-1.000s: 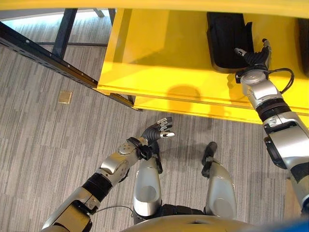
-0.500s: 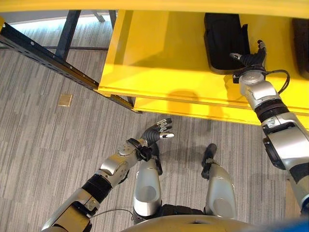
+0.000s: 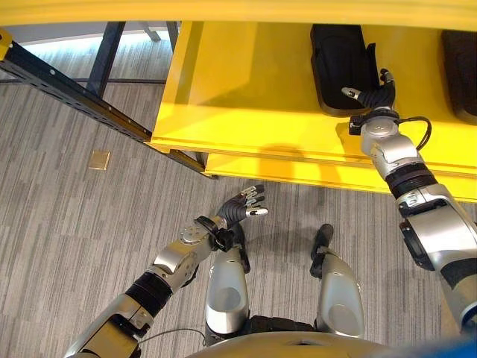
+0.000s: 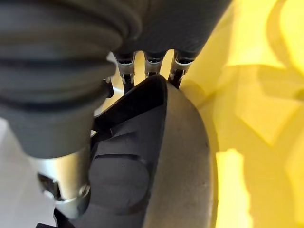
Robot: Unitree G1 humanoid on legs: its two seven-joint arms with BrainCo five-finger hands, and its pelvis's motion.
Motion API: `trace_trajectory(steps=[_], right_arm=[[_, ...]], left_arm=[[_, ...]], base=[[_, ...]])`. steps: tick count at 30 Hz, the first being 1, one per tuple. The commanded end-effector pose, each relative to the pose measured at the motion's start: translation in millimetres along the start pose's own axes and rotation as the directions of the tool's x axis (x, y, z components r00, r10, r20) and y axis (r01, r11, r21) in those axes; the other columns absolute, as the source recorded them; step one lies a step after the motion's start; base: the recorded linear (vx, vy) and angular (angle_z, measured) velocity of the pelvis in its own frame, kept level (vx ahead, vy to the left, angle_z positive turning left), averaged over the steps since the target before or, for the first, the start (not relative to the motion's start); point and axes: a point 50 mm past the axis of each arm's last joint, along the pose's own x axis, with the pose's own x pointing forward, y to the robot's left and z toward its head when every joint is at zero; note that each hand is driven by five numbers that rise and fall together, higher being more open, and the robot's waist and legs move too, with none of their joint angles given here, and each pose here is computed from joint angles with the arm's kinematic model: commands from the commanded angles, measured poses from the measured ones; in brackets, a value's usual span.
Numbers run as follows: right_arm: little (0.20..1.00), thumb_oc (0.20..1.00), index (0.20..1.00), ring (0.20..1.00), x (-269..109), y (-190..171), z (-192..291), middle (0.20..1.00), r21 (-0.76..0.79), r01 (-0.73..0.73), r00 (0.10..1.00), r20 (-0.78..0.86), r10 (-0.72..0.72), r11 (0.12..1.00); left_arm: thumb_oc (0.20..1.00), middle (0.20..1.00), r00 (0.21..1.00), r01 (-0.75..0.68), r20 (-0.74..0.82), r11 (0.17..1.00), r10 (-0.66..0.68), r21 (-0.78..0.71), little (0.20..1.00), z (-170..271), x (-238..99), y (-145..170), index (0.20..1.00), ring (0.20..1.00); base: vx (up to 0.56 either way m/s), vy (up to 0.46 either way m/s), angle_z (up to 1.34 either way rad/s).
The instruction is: Move parts from the plastic box to the shelf.
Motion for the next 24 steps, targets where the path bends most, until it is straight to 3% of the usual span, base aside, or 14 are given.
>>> trace_trajectory(steps=[1, 24], right_arm=[[1.0, 1.0, 1.0, 1.0, -6, 4, -13, 1.0, 0.028, -0.024, 0.999, -0.031, 0.025, 0.999], [1.0, 1.0, 1.0, 1.0, -29, 27, -41, 1.0, 0.069, -0.18, 0.98, -0.079, 0.185, 0.981]], left_arm=[[1.0, 1.0, 0.997, 0.051, 0.062, 0.999, -0.052, 0.005, 1.0, 2, -5, -11, 1.0, 1.0], [1.0, 1.0, 0.997, 0.035, 0.068, 0.999, -0.035, -0.008, 1.0, -1, -7, -10, 1.0, 1.0]], base=[[0.0, 0.0, 0.0], [0.0, 0.0, 0.0]])
